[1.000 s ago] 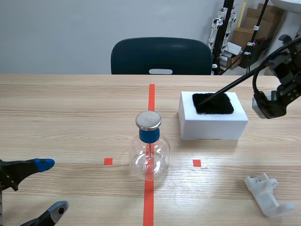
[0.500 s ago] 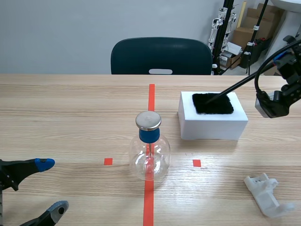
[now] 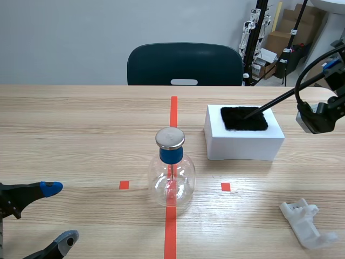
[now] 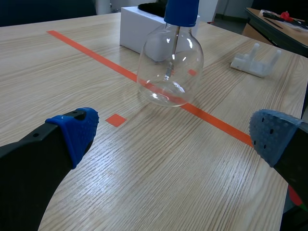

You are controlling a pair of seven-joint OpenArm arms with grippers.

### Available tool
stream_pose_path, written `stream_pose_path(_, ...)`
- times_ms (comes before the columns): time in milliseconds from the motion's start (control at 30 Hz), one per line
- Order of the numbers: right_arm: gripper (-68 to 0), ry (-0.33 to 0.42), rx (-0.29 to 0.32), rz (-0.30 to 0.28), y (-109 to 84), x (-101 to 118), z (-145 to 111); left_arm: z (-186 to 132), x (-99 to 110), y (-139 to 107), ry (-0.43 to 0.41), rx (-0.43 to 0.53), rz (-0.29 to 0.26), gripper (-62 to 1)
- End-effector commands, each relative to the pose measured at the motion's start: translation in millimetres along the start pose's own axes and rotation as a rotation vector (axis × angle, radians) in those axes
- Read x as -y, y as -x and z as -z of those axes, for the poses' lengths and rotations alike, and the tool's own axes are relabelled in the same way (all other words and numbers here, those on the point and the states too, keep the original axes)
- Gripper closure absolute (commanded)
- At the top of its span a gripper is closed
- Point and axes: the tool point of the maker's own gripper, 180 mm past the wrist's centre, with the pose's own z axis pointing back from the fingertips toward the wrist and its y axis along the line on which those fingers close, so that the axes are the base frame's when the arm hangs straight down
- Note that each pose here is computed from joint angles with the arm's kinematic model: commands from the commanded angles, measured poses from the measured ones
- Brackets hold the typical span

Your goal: Do the electroscope experiment. rub the rod on the fur

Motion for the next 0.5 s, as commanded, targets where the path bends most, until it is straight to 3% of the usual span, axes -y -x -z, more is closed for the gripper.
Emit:
stream_pose_path(0, -0.2, 0.044, 0.013, -0.026, 7.9, 13, 2, 2, -3, -8, -0.007, 0.035, 0.006, -62.3)
stream_pose_path(67, -0.2, 0.086, 0.062, -0.016, -3.4, 24, 1, 2, -3, -8, -0.007, 0.034, 0.006, -62.3)
stream_pose_path(167, -0.1, 0.106, 0.073, -0.010, -7.8, 30, 0, 2, -3, -8, -0.007, 0.034, 0.006, -62.3)
stream_pose_path(367, -0.1, 0.033, -0.049, -0.022, 20.1, 10, 2, 2, -3, -8, -0.007, 0.034, 0.006, -62.3)
stream_pose_path(467, -0.1, 0.007, -0.073, -0.033, 27.7, 1, 2, 2, -3, -8, -0.007, 0.034, 0.006, -62.3)
